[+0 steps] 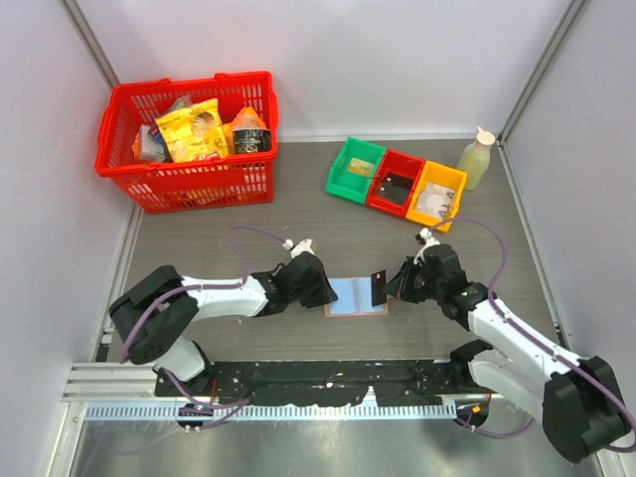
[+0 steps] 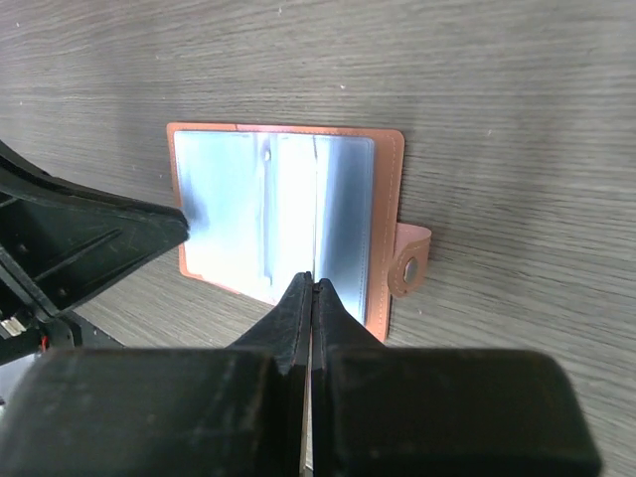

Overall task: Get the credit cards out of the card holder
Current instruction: Remove the credit card from the card holder.

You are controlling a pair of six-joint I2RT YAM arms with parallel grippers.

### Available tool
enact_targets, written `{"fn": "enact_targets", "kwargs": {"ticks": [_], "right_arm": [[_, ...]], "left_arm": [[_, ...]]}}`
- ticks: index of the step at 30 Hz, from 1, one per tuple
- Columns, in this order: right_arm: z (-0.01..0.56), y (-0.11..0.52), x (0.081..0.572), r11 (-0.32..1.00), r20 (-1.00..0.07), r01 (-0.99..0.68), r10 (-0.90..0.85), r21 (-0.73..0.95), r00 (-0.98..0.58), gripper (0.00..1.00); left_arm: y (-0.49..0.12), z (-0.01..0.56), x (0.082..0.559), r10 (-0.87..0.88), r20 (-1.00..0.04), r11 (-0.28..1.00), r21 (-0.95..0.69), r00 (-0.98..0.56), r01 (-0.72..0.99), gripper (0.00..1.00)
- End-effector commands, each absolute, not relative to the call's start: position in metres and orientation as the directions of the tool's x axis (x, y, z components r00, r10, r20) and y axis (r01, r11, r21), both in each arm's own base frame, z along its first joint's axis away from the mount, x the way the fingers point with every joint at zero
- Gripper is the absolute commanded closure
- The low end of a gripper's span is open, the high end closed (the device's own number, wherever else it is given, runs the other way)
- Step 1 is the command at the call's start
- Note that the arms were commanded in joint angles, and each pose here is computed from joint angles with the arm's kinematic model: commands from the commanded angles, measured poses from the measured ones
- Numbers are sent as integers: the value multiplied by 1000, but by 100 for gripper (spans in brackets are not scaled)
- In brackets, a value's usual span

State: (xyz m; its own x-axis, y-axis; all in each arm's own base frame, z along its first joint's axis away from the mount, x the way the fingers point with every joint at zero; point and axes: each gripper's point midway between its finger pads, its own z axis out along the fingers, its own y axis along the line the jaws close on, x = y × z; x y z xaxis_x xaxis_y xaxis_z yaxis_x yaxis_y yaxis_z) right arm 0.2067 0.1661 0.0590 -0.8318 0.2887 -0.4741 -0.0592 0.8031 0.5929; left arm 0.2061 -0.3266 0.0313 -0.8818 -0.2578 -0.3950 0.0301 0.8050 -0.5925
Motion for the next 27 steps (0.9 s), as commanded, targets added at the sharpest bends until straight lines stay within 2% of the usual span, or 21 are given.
{"fn": "enact_targets", "kwargs": {"ticks": [1,5,8,10,17,24,27], "right_arm": [[94,154,217,848,-574,-128,229,514,-786,99],[130,168,215,806,-640,-285,145,518,-755,99],[157,183,206,730,-681,-426,74,535,-729,99],[174,192,201,680,-703,-493,46,543,-710,99],[222,219,175,446,-779,-697,-1,561,-628,99],[248,232,146,270,-827,-802,-36,533,-561,99],[252,238,137,221,-838,-824,-50,522,-544,99]], "left_arm": [[-304,65,219,-240,-503,832,-548,-830,91,71],[-296,118,231,-190,-619,816,-531,-762,228,33],[-296,154,236,-126,-689,776,-516,-714,361,17],[-301,172,231,-43,-730,721,-495,-682,485,12],[-319,220,199,186,-828,470,-398,-529,788,9],[-326,230,173,332,-836,274,-357,-436,893,9],[-333,231,160,370,-820,176,-399,-436,900,14]]}}
